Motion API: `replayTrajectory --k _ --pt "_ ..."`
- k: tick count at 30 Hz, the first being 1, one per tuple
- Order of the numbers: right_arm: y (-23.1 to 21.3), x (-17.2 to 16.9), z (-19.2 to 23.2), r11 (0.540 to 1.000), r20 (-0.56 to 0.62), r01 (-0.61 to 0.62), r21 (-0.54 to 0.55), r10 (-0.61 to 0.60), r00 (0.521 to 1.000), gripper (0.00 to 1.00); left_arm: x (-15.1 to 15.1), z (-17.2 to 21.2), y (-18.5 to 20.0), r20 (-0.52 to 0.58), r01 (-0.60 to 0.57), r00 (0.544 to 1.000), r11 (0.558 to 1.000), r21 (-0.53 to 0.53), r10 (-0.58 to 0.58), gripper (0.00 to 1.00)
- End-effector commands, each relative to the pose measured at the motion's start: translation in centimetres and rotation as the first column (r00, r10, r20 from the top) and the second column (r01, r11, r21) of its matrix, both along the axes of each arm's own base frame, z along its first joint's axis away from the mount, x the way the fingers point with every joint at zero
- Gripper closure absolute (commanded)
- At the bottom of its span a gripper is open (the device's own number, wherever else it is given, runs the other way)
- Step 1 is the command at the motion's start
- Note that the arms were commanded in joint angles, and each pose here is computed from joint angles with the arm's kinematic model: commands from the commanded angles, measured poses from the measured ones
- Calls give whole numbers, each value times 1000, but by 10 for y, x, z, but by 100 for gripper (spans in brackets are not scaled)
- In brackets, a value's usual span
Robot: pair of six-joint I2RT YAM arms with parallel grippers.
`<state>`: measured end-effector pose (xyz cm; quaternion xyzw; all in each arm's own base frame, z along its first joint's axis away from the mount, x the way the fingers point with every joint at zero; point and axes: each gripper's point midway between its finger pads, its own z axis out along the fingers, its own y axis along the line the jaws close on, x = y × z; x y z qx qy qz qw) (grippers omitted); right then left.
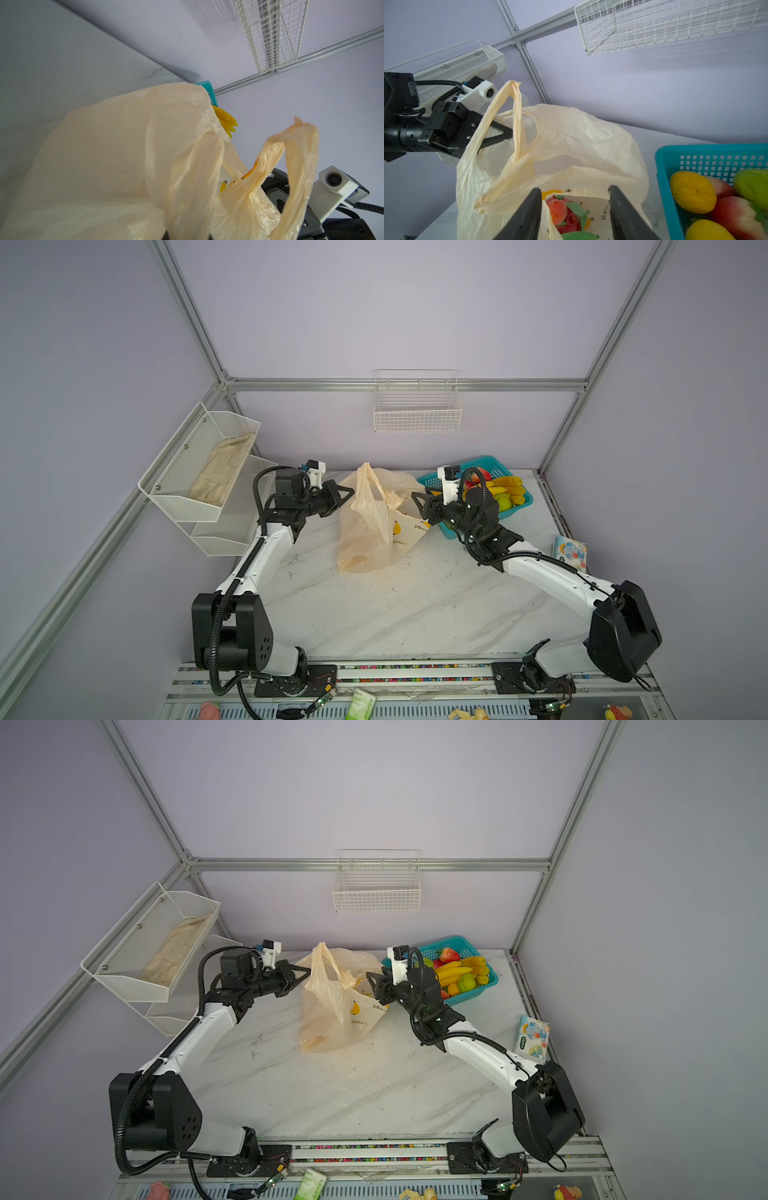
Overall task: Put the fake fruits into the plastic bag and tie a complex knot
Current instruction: 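Open the right gripper to drop the apple into the bag, then return the right gripper to the basket and reach for the next fruit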
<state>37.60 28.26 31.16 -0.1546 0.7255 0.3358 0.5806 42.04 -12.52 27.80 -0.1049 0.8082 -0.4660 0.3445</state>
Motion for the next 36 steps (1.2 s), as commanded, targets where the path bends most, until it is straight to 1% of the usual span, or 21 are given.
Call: replayTrajectory --k 1,4,7,9,11,15,17,19,21,24,27,30,32,36 --pt "-10 -4 -6 1000 -30 -19 3 19 999 44 -6 3 -1 39 14 999 1000 1 -14 100" --pt "-36 1 6 999 -31 27 41 -26 999 44 -6 4 -1 41 13 999 1000 2 -14 100" --pt "-91 34 -8 982 -122 176 65 -167 978 43 -7 4 -1 43 14 999 1000 2 -14 100" --pt "-118 56 -33 968 -201 250 22 -241 950 42 -6 5 -1 45 13 999 1000 2 -13 100" --pt "-131 71 -55 963 -265 266 -37 -266 927 41 -6 5 -1 43 13 999 1000 2 -13 100" --pt "-136 89 -92 946 -329 246 -210 -305 894 34 -7 5 -1 42 16 999 1000 -3 -16 100" --pt "-134 91 -106 943 -358 212 -255 -296 886 33 -7 6 -2 43 17 999 1000 -5 -17 100" --pt "-136 92 -119 933 -372 207 -295 -312 874 32 -7 6 -2 41 18 999 1000 -5 -18 100" --pt "-138 92 -133 922 -389 203 -331 -330 860 32 -7 5 -2 41 16 999 1000 -5 -16 100" --pt "-129 89 -152 912 -415 151 -380 -314 854 30 -7 4 -2 37 16 999 1000 -9 -16 100" --pt "-116 88 -164 903 -418 115 -415 -301 857 27 -7 5 -2 39 16 999 1000 -9 -15 100" --pt "-108 95 -175 889 -418 86 -450 -295 859 26 -6 4 -1 40 12 999 1000 -7 -11 100" --pt "-105 101 -180 882 -417 83 -464 -299 858 26 -7 5 -2 41 18 999 1000 -10 -17 100" --pt "-97 112 -187 873 -415 66 -483 -294 861 30 -7 5 -2 41 17 999 1000 -9 -16 100"
